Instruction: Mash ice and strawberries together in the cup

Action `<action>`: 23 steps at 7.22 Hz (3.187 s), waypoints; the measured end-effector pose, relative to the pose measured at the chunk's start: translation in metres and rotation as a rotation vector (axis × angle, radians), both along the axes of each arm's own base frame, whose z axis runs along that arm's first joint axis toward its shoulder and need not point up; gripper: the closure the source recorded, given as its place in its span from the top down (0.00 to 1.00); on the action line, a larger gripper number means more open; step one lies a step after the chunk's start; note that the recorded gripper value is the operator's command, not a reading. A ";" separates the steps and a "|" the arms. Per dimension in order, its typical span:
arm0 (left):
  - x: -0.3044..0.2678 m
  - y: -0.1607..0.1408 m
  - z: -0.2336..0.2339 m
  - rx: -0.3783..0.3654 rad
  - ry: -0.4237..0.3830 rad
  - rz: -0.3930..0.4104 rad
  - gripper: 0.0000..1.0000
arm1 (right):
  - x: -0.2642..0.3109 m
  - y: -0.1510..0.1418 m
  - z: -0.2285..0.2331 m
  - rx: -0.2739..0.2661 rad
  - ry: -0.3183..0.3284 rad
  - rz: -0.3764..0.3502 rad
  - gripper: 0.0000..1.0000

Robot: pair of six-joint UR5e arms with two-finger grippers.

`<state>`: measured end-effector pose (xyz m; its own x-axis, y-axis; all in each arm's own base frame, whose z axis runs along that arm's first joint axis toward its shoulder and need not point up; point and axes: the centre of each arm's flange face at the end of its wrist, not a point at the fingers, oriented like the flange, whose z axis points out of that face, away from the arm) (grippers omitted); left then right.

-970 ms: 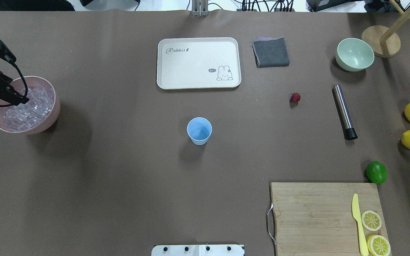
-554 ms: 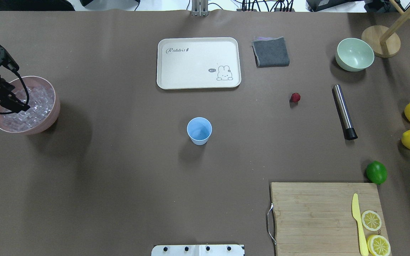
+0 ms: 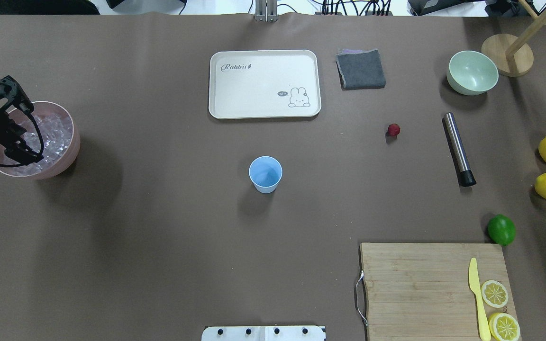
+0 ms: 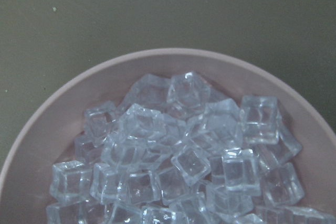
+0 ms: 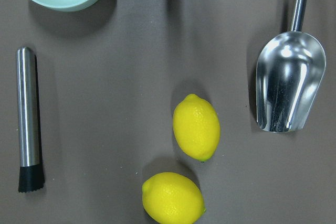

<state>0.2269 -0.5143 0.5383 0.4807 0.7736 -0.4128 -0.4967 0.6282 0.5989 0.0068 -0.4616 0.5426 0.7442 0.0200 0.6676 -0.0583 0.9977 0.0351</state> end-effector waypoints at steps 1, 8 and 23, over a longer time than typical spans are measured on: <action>0.002 -0.002 0.008 -0.005 -0.006 0.008 0.85 | 0.000 0.001 0.000 0.000 0.000 0.000 1.00; -0.007 -0.010 -0.007 0.011 0.013 -0.011 0.00 | 0.002 0.013 0.000 -0.002 0.000 0.000 1.00; 0.011 -0.040 -0.007 -0.094 0.040 -0.075 0.00 | 0.002 0.018 -0.007 0.003 -0.005 0.007 1.00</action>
<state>0.2377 -0.5544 0.5308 0.5174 0.6930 -0.5020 -0.4231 0.7171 0.5539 0.0089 -0.4440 0.5361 0.7407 0.0230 0.6714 -0.0653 0.9972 0.0378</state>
